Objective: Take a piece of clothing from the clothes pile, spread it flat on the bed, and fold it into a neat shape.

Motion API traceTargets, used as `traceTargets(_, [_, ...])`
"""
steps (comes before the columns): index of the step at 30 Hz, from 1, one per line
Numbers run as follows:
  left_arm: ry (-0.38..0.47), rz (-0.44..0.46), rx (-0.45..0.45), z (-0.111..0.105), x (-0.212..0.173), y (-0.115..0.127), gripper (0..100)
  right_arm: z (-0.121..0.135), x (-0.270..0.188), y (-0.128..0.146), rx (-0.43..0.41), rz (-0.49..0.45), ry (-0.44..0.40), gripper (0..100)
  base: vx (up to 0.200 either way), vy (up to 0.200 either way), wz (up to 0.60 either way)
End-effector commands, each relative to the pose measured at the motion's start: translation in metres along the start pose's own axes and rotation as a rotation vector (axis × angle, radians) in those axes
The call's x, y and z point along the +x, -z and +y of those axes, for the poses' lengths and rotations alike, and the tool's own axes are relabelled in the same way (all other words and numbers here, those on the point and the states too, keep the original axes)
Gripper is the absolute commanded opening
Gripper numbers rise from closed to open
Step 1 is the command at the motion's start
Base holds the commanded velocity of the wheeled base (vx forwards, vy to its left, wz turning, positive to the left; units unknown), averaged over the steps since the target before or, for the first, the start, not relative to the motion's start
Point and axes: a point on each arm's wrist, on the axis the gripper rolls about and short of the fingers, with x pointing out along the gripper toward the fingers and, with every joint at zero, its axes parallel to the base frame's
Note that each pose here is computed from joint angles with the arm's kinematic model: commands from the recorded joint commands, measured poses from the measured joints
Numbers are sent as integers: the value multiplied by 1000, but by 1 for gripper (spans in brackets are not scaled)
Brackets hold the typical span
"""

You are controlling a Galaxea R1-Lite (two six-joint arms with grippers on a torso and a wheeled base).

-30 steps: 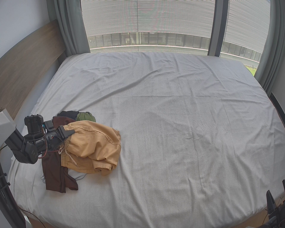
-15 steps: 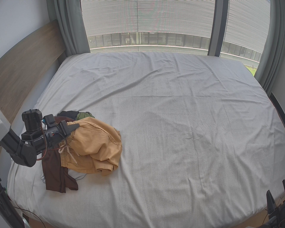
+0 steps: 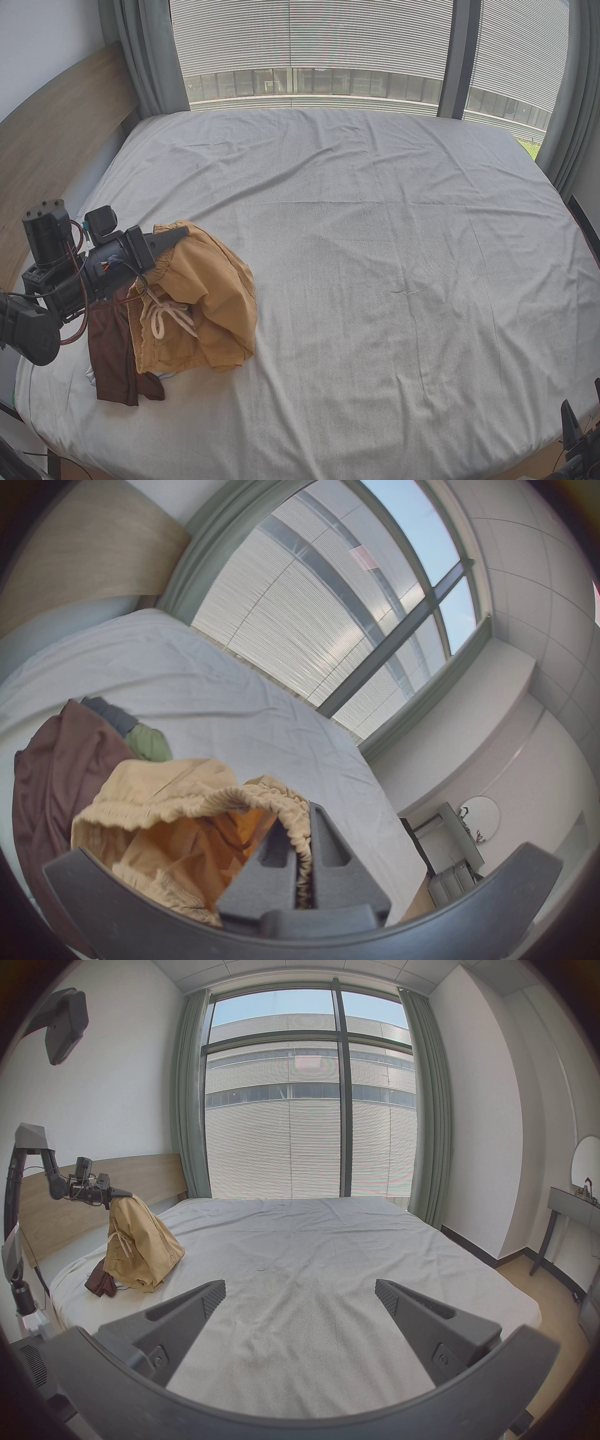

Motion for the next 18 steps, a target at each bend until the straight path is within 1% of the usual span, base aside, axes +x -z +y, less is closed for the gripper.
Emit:
traceTargets(1, [106,3,37,-35,-3,2,0,0,0,5,-2,2,0,100,0,0,0])
traceTargets(4, [127,34,32,-40,-2,11,0,0,0,5,-3,2,0,100,0,0,0])
traceTargets(6, [134,26,39,-42,0,9,0,0,0,5,-2,1,2,100,0,0,0])
traceTargets(9, [165,16,46,-52,7,7,0,0,0,5,-5,4,0,100,0,0,0])
traceTargets(11, [178,5,57,-54,9,4,0,0,0,5,-7,2,0,100,0,0,0])
traceTargets(13, [205,0,71,-58,11,0,0,0,0,5,-7,2,0,100,0,0,0])
traceTargets(15, [230,12,84,-62,17,1,0,0,0,5,-7,1,0,100,0,0,0])
traceTargets(16, [230,12,84,-62,17,1,0,0,0,5,-7,1,0,100,0,0,0])
traceTargets(18, [230,22,125,-59,24,4,0,0,0,5,-7,2,0,100,0,0,0])
